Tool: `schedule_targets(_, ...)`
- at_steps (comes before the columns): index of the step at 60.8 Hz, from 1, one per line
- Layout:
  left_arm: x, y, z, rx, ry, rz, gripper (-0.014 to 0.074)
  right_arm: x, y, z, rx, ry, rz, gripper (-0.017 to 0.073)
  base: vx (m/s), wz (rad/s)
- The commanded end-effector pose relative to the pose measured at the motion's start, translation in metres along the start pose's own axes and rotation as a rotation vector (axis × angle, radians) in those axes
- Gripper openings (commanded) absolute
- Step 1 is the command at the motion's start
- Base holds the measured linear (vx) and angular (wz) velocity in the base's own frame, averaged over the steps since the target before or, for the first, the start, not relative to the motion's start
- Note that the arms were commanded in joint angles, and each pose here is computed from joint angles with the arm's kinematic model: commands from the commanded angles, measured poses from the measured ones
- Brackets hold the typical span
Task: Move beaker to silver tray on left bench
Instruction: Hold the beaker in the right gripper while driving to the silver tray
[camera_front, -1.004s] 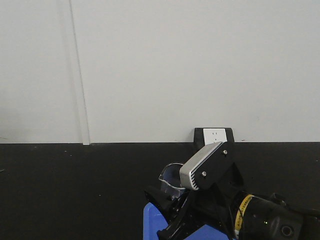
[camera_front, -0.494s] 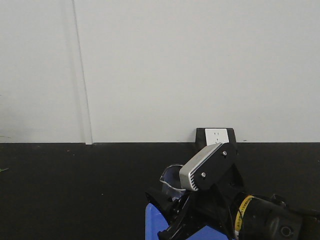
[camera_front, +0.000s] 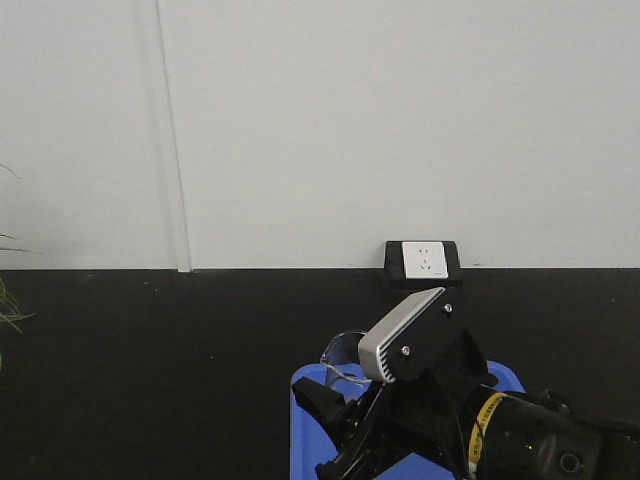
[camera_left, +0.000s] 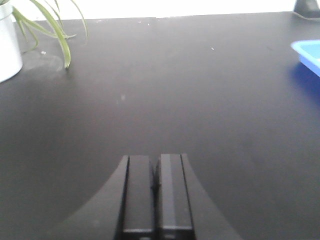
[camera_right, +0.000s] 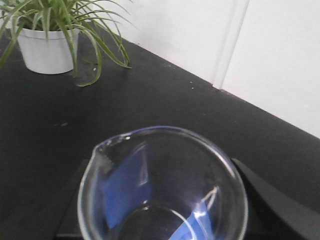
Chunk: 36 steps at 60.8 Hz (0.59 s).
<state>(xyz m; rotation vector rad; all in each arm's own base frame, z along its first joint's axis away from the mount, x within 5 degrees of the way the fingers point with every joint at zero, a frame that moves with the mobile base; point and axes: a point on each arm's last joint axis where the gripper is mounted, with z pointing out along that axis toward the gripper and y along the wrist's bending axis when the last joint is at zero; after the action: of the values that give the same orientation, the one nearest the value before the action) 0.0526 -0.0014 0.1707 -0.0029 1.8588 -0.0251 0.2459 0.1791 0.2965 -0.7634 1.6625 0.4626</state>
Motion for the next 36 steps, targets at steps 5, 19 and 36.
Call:
schedule_targets(5,-0.0011,-0.0001,0.0016,0.003,-0.065,-0.007,0.0001,-0.0226,0.0011,-0.0076,-0.020,-0.117,0.008,-0.0013,-0.27,-0.04)
schedule_targets(19,-0.0011,-0.0001,0.0016,0.003,-0.065,-0.007,0.0001,-0.0226,0.0011,-0.0076,-0.020,-0.117,0.008,-0.0013,-0.31,0.00)
schedule_targets(36,-0.0011,-0.0001,0.0016,0.003,-0.065,-0.007,0.0001,-0.0226,0.0011,-0.0076,-0.020,-0.117,0.008,-0.0010,-0.37,0.04)
